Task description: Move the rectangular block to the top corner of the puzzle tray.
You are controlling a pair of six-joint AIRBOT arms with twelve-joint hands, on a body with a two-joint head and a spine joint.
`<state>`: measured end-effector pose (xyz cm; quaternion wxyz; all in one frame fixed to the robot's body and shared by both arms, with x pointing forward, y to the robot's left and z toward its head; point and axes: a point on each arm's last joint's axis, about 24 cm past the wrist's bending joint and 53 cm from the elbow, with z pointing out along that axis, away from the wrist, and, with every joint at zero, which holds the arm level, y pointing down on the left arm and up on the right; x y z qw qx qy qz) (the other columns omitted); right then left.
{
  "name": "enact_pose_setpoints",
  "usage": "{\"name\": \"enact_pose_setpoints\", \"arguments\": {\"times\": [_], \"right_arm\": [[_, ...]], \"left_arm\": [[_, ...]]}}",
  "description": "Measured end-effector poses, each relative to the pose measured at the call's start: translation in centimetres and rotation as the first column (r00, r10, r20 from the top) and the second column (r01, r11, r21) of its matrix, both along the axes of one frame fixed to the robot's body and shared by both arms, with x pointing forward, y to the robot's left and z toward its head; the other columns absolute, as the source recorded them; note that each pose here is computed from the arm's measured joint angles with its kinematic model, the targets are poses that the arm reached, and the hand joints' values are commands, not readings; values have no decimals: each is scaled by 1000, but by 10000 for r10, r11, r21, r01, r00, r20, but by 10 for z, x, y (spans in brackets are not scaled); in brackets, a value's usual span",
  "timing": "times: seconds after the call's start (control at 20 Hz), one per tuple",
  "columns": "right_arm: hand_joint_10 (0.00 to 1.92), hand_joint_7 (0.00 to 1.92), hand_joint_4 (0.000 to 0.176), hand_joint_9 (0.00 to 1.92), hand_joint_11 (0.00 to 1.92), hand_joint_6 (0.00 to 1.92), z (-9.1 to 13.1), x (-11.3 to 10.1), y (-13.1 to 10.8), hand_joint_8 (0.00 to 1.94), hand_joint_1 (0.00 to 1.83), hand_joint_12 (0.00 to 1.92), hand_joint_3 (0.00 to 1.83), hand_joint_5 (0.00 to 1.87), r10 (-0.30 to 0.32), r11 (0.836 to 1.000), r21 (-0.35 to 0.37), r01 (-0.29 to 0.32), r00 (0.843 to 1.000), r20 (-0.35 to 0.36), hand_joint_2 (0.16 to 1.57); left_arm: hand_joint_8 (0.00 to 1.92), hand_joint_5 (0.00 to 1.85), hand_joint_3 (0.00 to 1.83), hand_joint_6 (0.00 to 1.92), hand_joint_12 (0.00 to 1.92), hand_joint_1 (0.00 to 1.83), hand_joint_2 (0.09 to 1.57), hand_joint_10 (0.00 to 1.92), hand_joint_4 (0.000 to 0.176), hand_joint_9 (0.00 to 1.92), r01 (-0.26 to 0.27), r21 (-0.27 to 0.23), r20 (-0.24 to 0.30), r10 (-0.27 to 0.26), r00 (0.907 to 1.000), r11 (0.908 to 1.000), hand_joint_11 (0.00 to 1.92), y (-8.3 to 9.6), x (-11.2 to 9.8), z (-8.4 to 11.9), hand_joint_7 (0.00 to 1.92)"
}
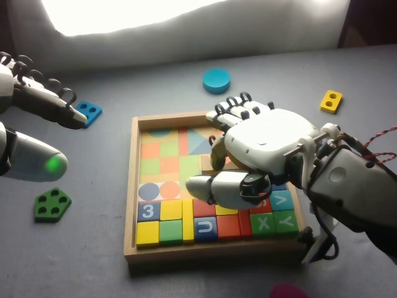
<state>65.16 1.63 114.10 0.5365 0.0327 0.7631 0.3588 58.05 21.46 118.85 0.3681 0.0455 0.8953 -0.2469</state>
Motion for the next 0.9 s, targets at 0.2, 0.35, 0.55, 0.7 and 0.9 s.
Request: {"name": "enact_pose_setpoints", "arguments": {"times": [0.2, 0.35, 0.55, 0.7, 0.9], "right_arm": [[0, 87, 0, 0, 0, 402, -1, 1, -1, 10, 0, 0, 5, 657, -16, 10000, -45, 16, 10000, 10, 1206], [0, 86, 0, 0, 0, 394, 0, 0, -1, 7, 0, 0, 7, 646, -9, 10000, -46, 9, 10000, 16, 1212], [0, 70, 0, 0, 0, 387, -1, 3, -3, 0, 0, 0, 6, 638, -82, 9999, -68, 82, 10000, 32, 1214], [0, 62, 0, 0, 0, 376, -1, 3, -3, 0, 0, 0, 6, 621, -61, 9999, -86, 61, 10000, 36, 1215], [0, 72, 0, 0, 0, 379, -1, 3, -3, 6, 0, 0, 5, 633, -65, 9999, -110, 66, 10000, 38, 1216]], "left_arm": [[5, 294, 0, 5, 752, 0, 1201, 3, 0, 288, -1, -2, 3, 1, 10000, 10000, 0, 0, 0, 0, 296], [2, 291, 2, 1, 749, 0, 1206, 4, 5, 286, 0, 0, 0, 0, 10000, 10000, 0, 0, 0, 0, 282], [3, 298, 0, 1, 775, 0, 1198, 3, 10, 302, 1, -3, -2, -1, 10000, 10000, 0, 0, 0, 0, 288], [1, 278, 0, 1, 765, 0, 1202, 1, 16, 294, 1, -3, -2, -1, 10000, 10000, 0, 0, 0, 0, 273], [2, 300, 1, 4, 791, 0, 1206, 2, 10, 302, -1, -2, 3, 1, 10000, 10000, 0, 0, 0, 0, 288]]}}
